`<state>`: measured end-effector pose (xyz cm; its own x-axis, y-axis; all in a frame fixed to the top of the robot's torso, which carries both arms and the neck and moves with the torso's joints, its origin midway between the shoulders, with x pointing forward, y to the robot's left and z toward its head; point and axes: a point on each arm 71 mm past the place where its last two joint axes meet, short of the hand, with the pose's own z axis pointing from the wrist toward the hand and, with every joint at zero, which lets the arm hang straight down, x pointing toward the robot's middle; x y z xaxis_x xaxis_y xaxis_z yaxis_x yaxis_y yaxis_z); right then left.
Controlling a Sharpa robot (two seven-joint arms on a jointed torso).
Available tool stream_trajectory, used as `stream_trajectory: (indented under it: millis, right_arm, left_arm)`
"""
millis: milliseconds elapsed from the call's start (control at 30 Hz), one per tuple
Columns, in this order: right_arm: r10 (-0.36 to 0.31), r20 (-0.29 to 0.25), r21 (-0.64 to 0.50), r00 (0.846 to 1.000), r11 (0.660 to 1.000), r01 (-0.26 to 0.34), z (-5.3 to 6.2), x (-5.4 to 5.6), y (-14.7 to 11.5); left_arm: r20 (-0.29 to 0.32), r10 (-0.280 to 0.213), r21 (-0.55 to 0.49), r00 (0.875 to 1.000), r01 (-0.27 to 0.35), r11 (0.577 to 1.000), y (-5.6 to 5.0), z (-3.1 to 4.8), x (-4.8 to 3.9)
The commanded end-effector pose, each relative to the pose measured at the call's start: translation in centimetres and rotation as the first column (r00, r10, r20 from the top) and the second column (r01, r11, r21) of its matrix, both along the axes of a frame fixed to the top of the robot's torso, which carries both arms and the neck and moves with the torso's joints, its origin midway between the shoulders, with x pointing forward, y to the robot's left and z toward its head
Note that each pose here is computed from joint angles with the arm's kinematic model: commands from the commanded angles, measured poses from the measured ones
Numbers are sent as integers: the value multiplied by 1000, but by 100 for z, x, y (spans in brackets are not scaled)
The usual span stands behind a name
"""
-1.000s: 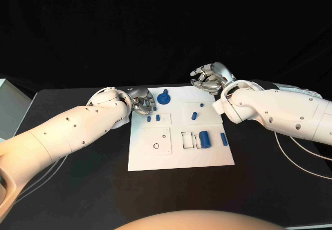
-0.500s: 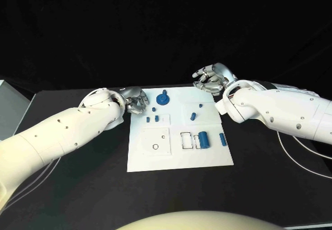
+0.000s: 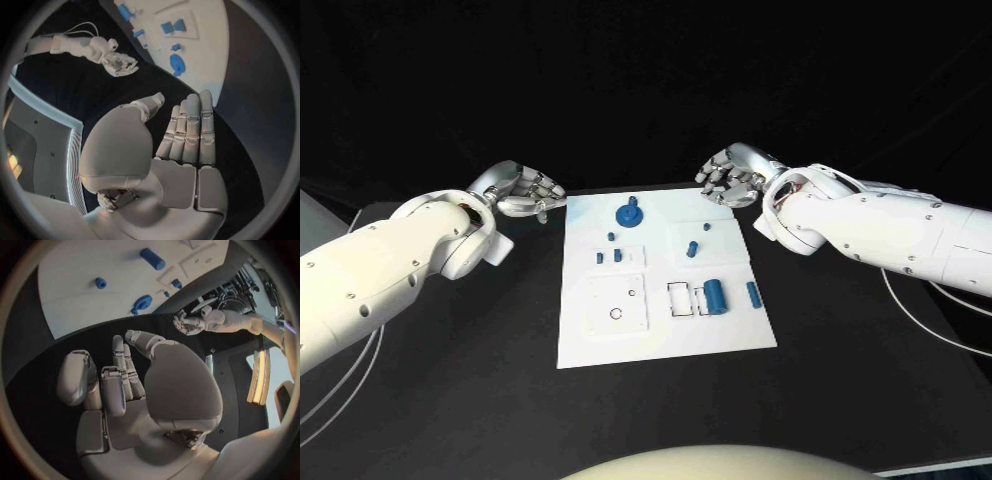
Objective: Assemble the parts on the task board
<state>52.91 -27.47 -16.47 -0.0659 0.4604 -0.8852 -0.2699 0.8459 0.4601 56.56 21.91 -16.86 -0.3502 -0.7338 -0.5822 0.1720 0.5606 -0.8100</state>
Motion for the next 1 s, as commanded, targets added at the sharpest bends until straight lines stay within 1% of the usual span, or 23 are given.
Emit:
stream_trajectory:
  millis: [33,67,133,300,433,600,767,1000]
  right_arm:
    - [61,16,-265,998,963,-55,-114,-28,-3]
    - [62,17,-286,998,957,-54,-136,-32,-10]
    - [65,19,-336,998,940,-55,-195,-45,-17]
    - [68,22,-405,997,913,-53,-293,-76,-25]
    - [67,12,-432,998,900,-55,-359,-90,-26]
    - [62,-21,-458,998,886,-65,-454,-100,-20]
    - [60,-56,-472,997,878,-79,-540,-123,-12]
    - [69,-83,-476,994,874,-100,-598,-150,25]
  left_arm:
    - [-81,-82,-344,993,49,938,-19,17,-127]
    - [-88,-90,-368,992,52,928,-7,11,-157]
    - [-105,-114,-424,988,59,904,18,-10,-245]
    - [-115,-152,-530,982,69,845,35,-29,-417]
    - [-115,-171,-582,979,73,810,36,-49,-538]
    - [-115,-187,-630,976,74,773,40,-67,-677]
    - [-117,-192,-646,974,72,760,62,-78,-749]
    - [-121,-178,-648,976,58,759,98,-93,-768]
